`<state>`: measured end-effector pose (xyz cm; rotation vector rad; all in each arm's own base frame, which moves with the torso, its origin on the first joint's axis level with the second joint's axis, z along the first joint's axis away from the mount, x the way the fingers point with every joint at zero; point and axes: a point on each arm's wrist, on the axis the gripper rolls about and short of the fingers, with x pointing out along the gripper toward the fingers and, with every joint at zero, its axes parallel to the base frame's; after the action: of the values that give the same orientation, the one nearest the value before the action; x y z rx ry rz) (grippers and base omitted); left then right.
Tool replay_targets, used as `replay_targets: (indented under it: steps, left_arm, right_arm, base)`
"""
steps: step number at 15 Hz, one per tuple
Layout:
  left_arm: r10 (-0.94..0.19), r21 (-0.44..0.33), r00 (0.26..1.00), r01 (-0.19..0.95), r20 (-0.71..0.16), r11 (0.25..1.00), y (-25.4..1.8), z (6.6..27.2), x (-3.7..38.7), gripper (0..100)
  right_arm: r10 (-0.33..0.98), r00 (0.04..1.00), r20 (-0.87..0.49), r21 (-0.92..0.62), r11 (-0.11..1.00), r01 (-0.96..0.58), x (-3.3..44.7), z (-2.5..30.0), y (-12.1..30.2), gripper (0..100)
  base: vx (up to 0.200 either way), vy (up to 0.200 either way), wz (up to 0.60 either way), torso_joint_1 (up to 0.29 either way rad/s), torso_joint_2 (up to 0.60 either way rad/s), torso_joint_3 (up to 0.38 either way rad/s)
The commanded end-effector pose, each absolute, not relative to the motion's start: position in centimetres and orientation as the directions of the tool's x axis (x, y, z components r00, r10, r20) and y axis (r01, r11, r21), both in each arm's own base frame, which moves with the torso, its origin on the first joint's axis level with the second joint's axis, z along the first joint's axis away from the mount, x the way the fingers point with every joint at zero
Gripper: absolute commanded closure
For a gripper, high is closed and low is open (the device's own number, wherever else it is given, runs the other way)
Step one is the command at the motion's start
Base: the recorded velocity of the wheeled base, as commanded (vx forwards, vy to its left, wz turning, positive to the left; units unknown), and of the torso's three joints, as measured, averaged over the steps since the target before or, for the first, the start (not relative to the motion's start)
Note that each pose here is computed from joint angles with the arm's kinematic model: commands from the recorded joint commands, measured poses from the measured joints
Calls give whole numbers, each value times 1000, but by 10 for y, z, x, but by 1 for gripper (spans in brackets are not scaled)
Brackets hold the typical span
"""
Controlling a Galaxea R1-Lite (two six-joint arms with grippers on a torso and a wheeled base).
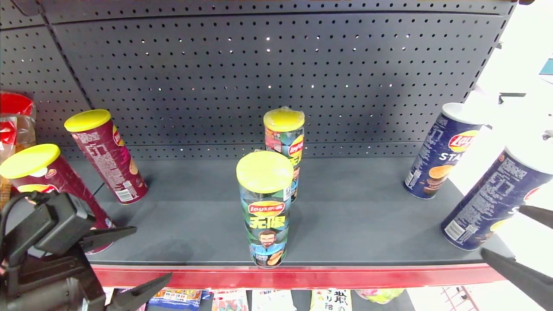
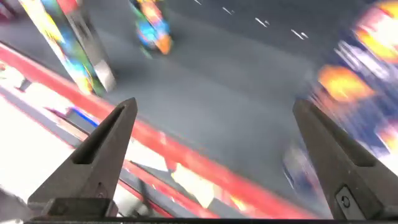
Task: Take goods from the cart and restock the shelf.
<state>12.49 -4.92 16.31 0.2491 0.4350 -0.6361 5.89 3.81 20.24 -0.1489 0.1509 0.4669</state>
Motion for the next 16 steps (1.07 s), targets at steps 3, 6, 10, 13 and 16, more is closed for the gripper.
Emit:
replay_targets:
  steps: [3, 6, 10, 13, 16]
  left_arm:
    - [-549, 54, 624, 686, -557, 725, -76, 155, 160, 0]
    - [-559, 48, 592, 710, -581, 703, -90, 153, 173, 0]
    - [-541, 58, 593, 704, -596, 708, -97, 152, 184, 0]
    - [-539, 66, 596, 705, -596, 706, -104, 148, 194, 0]
    - [-540, 92, 618, 702, -572, 706, -116, 144, 201, 0]
  right_arm:
    - [97, 987, -129, -6, 995, -99, -27, 167, -13, 0]
    - [9, 994, -111, 27, 1000, -6, -34, 153, -12, 0]
    - [-66, 990, -127, 11, 998, 68, -35, 118, -13, 0]
    - [-71, 986, -149, 7, 997, 73, -30, 106, -12, 0]
    - [-55, 991, -126, 10, 998, 57, -22, 93, -10, 0]
  base:
    - [0, 0, 0, 0, 0, 0]
    - [0, 0, 0, 0, 0, 0]
    - [0, 0, 0, 0, 0, 0]
    - [0, 0, 0, 0, 0, 0]
    - [0, 0, 0, 0, 0, 0]
